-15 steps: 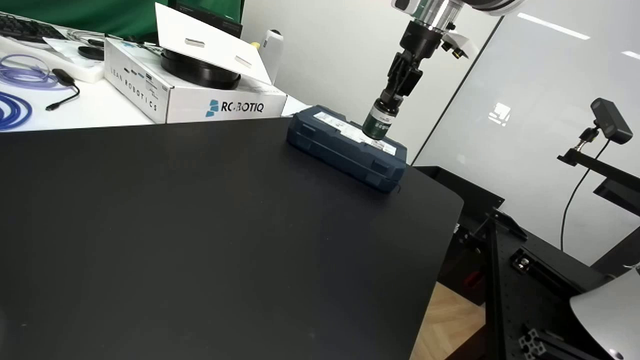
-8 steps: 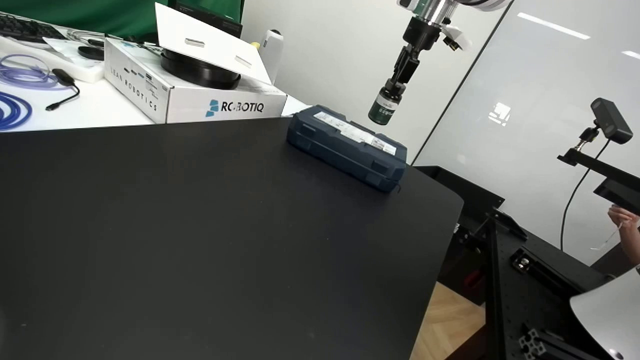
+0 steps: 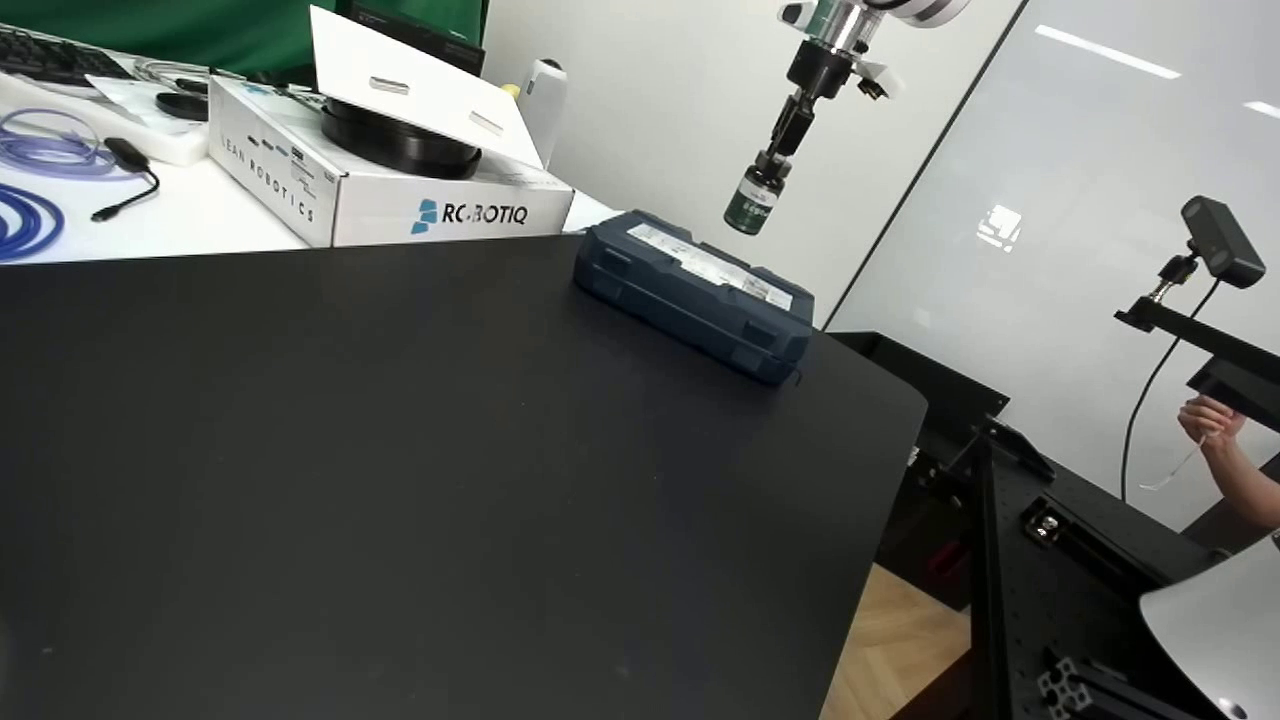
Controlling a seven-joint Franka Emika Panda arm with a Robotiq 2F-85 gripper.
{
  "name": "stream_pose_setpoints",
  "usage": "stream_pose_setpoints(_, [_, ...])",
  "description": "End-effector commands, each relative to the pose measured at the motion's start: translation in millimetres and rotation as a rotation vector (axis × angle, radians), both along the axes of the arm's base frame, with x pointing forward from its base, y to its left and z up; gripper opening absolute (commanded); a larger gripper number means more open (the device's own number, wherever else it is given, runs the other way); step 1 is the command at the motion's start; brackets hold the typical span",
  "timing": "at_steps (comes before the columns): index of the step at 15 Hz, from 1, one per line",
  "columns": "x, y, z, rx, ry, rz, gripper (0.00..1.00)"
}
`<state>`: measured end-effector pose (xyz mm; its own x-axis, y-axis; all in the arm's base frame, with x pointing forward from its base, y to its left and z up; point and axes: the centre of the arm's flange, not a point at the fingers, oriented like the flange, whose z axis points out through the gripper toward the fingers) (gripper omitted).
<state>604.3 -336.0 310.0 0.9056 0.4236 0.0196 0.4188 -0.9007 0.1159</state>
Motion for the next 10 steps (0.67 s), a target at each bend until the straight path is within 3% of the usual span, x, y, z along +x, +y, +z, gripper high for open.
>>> stream_pose_setpoints(1, [46,-33,0,0.021,-0.011,-0.001,0.36])
stream_pose_setpoints(4, [62,-31,-8,0.026,-0.022,0.016,0.36])
stream_pose_setpoints(10, [97,14,-40,0.028,-0.076,0.080,0.36])
